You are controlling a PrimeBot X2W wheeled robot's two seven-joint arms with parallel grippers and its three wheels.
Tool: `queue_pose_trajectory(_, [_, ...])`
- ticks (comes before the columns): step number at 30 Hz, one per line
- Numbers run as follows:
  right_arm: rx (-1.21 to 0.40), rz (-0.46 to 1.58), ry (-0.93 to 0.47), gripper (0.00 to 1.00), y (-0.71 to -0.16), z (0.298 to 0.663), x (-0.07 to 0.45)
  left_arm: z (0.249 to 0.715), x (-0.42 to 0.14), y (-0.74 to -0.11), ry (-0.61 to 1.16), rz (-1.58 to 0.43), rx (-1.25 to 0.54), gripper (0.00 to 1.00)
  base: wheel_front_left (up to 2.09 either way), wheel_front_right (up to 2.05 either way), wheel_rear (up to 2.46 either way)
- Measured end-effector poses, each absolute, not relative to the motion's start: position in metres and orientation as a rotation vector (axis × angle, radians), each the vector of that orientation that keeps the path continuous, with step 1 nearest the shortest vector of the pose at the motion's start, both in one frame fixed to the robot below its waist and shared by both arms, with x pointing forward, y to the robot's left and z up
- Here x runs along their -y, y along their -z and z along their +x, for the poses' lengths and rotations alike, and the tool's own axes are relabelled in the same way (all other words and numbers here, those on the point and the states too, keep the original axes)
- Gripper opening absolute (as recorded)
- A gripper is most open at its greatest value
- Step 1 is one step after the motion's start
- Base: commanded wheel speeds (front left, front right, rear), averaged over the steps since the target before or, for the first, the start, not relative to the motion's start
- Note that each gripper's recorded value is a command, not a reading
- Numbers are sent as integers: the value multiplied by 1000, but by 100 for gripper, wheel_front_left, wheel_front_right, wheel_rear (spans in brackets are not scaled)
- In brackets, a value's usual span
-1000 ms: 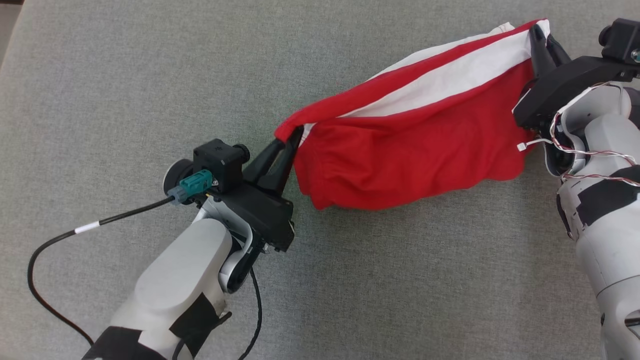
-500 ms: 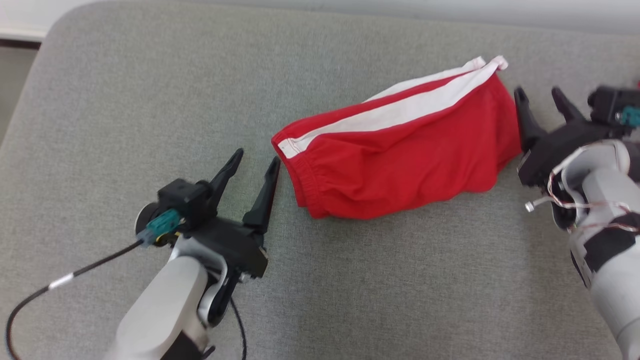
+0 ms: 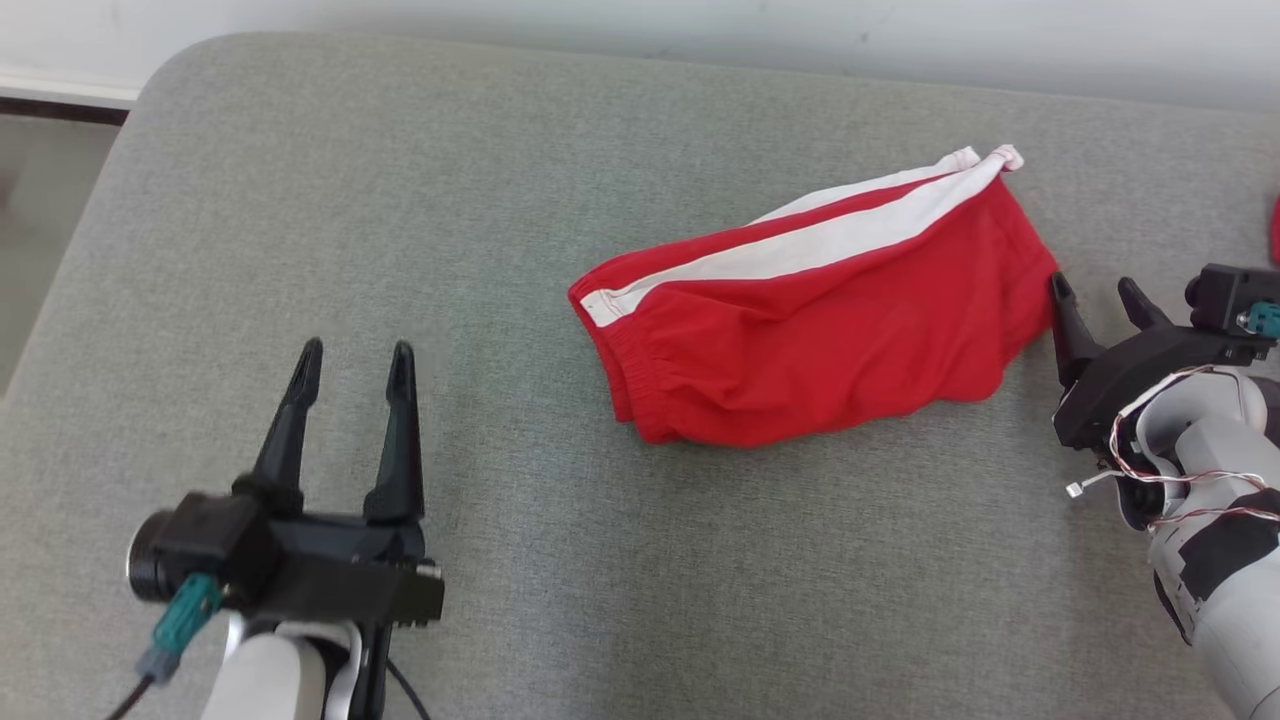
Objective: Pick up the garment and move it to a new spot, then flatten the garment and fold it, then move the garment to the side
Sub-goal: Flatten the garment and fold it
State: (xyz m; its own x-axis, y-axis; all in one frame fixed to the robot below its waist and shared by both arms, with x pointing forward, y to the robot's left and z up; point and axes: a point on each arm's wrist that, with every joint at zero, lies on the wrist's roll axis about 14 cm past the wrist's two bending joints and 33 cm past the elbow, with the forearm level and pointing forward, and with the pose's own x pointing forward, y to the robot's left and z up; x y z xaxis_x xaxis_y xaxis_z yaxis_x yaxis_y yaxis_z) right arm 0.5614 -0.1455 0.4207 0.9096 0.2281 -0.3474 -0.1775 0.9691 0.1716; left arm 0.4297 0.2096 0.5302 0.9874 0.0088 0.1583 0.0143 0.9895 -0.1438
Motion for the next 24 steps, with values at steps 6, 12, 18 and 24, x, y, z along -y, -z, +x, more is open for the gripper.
queue_pose_trajectory(6, [-412,149,-206,100,-408,560,138,412,-218,-520,-39,-128,133,100,0,0,0])
queue_pose_trajectory(12, [-462,167,-208,0,-398,558,127,401,-223,-512,-60,-123,108,100,0,0,0])
queue_pose_trajectory(18, [-429,199,-201,0,-408,558,126,398,-221,-515,-54,-130,116,100,0,0,0])
queue_pose_trajectory(24, [-359,242,-205,0,-422,542,130,391,-219,-515,-55,-142,116,100,0,0,0])
